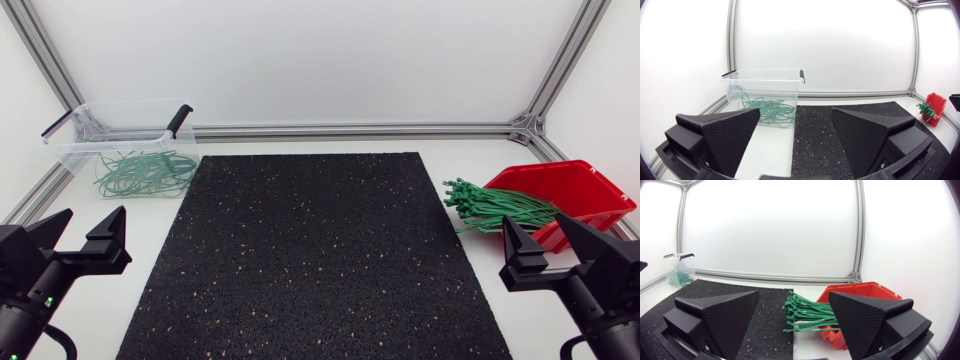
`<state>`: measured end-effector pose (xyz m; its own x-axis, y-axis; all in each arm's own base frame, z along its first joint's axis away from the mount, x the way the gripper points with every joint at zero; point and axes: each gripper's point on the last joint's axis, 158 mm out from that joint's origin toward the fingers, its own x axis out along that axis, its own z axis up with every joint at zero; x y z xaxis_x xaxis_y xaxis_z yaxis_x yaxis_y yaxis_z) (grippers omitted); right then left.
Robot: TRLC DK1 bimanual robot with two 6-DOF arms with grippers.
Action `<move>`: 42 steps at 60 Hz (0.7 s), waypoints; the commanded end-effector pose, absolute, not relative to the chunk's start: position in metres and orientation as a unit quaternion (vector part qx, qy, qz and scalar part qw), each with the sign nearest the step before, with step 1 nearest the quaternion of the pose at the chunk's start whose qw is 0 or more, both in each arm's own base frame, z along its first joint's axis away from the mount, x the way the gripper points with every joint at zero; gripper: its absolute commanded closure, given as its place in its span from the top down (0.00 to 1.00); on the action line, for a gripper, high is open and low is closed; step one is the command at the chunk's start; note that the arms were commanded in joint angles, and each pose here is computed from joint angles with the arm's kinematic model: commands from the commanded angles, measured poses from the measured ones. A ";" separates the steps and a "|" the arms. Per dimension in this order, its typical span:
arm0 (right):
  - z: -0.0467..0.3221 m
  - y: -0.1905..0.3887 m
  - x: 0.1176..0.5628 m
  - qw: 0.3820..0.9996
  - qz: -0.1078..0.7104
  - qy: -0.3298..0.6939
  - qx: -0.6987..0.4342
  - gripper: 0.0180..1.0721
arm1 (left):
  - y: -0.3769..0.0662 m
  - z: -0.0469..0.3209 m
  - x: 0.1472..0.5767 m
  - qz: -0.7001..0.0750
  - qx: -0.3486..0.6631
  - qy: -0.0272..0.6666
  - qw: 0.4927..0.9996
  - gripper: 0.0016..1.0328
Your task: Take a green cable tie from the red box, thread the tail through the head to close it, then place it in the transparent bin on the left.
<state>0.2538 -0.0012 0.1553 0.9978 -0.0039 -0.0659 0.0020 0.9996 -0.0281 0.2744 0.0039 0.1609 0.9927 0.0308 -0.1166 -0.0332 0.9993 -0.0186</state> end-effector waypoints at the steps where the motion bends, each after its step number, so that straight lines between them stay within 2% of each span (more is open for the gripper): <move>1: 0.149 -0.002 0.254 1.000 -0.005 0.028 0.000 0.96 | 0.003 0.150 0.270 0.012 -0.004 0.062 0.998 0.96; 42: 0.149 -0.002 0.254 1.000 -0.005 0.028 0.000 0.96 | -0.003 0.131 0.255 -0.007 0.000 0.048 0.999 0.96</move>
